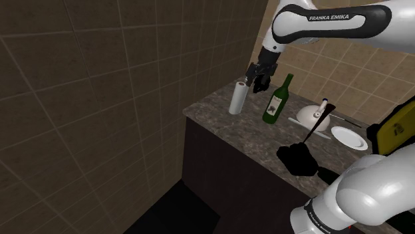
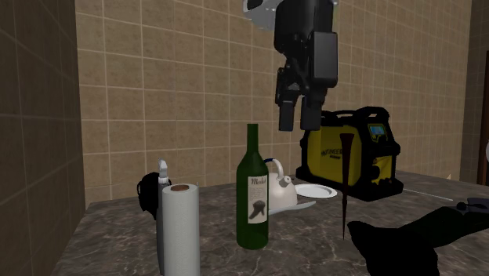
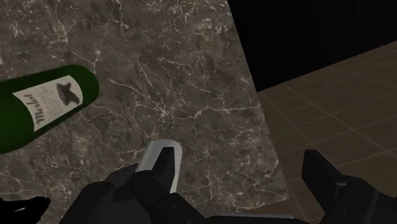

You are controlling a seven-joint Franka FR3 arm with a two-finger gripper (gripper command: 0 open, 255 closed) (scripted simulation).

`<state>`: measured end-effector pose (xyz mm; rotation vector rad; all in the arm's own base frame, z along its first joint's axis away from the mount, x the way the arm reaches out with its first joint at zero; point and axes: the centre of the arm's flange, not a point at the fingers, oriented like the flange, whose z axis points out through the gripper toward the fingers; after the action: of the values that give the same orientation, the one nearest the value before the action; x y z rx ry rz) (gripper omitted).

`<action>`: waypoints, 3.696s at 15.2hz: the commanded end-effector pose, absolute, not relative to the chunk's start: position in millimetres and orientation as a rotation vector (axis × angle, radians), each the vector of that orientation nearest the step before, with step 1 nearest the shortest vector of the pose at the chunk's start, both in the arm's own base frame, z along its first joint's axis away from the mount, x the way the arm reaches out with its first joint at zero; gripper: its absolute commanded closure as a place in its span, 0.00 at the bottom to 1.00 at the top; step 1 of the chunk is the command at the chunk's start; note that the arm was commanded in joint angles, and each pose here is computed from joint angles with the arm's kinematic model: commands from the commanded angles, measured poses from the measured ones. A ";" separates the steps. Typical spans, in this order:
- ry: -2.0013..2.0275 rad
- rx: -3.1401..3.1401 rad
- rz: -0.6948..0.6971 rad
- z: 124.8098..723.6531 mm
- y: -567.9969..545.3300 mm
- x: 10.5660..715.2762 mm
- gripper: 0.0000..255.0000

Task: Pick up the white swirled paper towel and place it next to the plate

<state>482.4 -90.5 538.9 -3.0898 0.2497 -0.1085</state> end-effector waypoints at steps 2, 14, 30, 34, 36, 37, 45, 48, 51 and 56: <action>0.258 -3.107 -0.104 518.5 -112.8 512.6 0.00; 0.295 -3.173 -0.085 456.7 -188.3 633.4 0.00; 0.303 -3.187 -0.081 404.6 -207.2 659.5 0.00; 0.303 -3.187 -0.081 404.6 -207.2 659.5 1.00; 0.303 -3.187 -0.081 404.4 -207.1 659.5 1.00; 0.303 -3.187 -0.081 404.2 -207.1 659.6 1.00; 0.303 -3.187 -0.081 420.4 -207.2 659.4 1.00; 0.303 -3.187 -0.081 436.3 -207.2 659.5 1.00; 0.303 -3.187 -0.081 452.1 -207.2 659.5 1.00; 0.303 -3.187 -0.081 478.5 -207.2 659.5 1.00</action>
<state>659.8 -207.0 472.8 -3.1869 0.3031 -0.0817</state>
